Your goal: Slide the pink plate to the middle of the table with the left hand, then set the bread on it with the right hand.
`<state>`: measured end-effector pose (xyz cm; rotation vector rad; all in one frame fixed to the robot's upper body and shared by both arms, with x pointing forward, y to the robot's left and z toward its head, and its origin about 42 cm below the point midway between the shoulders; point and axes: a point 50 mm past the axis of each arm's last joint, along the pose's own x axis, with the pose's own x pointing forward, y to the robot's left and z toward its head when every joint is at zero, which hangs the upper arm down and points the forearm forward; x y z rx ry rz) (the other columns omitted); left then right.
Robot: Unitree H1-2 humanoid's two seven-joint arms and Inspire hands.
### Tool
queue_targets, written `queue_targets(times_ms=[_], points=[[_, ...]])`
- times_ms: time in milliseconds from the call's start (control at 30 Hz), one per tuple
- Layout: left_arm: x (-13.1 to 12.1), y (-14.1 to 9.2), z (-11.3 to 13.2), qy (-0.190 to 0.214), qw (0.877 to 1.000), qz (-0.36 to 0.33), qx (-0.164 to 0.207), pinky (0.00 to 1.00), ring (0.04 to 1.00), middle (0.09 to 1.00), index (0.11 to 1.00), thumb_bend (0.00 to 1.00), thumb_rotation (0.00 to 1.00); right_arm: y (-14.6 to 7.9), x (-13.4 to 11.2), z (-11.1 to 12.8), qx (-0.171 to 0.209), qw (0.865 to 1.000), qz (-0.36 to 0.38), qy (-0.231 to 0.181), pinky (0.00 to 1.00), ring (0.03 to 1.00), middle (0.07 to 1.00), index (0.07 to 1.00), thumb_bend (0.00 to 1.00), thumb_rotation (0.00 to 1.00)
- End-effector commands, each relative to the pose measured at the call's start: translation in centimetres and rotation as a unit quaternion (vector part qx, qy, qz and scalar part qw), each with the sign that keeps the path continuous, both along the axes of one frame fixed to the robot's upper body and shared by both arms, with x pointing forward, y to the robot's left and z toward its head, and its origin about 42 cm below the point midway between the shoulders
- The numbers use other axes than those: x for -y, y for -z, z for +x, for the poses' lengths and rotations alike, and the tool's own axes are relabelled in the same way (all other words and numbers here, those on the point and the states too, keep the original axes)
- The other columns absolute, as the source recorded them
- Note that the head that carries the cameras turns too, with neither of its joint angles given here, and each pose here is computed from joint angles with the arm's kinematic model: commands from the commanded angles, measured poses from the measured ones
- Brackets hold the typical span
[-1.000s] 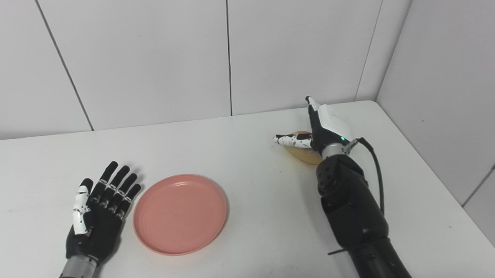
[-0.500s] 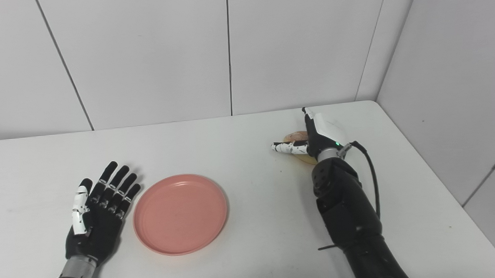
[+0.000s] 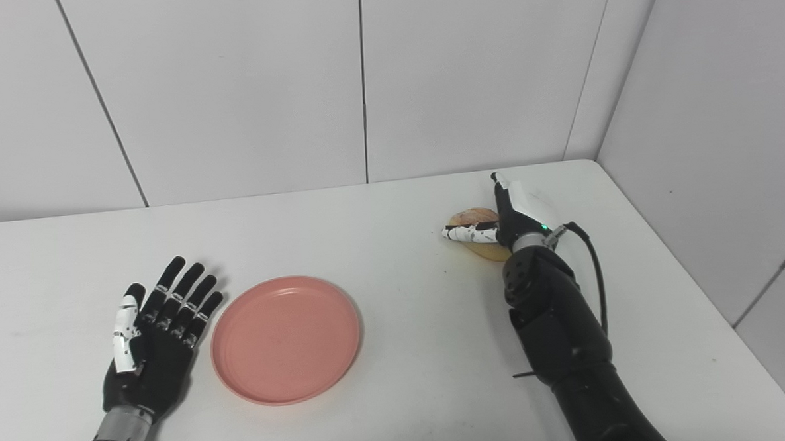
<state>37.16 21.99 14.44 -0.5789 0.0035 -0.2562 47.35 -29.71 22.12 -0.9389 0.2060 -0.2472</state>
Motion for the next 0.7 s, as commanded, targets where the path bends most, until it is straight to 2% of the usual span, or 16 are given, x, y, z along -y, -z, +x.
queue_targets(times_ms=[0, 100, 267, 467, 600, 667], points=[[-0.38, 2.48, -1.04, -0.004, 0.998, 0.010, -0.061, 0.92, 0.899, 0.898, 0.892, 0.34, 1.00, -3.21, 0.78, 0.86, 0.046, 0.999, -0.012, 0.009, 0.59, 0.749, 0.859, 0.942, 0.97, 0.46], [-0.38, 2.48, -1.06, -0.001, 0.998, 0.009, -0.059, 0.92, 0.899, 0.899, 0.891, 0.34, 1.00, -3.18, 0.80, 0.82, 0.046, 0.999, -0.013, 0.009, 0.50, 0.650, 0.780, 0.938, 0.97, 0.45], [-0.36, 2.55, -1.05, 0.000, 0.998, 0.010, -0.058, 0.93, 0.902, 0.901, 0.894, 0.34, 1.00, -3.23, 0.79, 0.88, 0.037, 0.999, -0.021, 0.004, 0.45, 0.576, 0.691, 0.918, 0.96, 0.45], [-0.25, 2.48, -1.10, -0.001, 0.998, 0.009, -0.060, 0.92, 0.899, 0.899, 0.892, 0.34, 1.00, -3.23, 0.66, 0.97, 0.023, 0.999, -0.032, -0.002, 0.55, 0.699, 0.757, 0.908, 0.94, 0.42], [-0.21, 2.47, -1.09, 0.000, 0.998, 0.008, -0.059, 0.92, 0.896, 0.898, 0.893, 0.34, 1.00, -3.05, 0.69, 1.03, 0.015, 0.999, -0.033, -0.005, 0.58, 0.729, 0.769, 0.905, 0.93, 0.41], [-0.19, 2.47, -1.08, -0.001, 0.998, 0.007, -0.060, 0.92, 0.897, 0.899, 0.896, 0.34, 1.00, -3.00, 0.70, 1.07, 0.012, 0.999, -0.033, -0.005, 0.56, 0.713, 0.770, 0.903, 0.93, 0.40]])
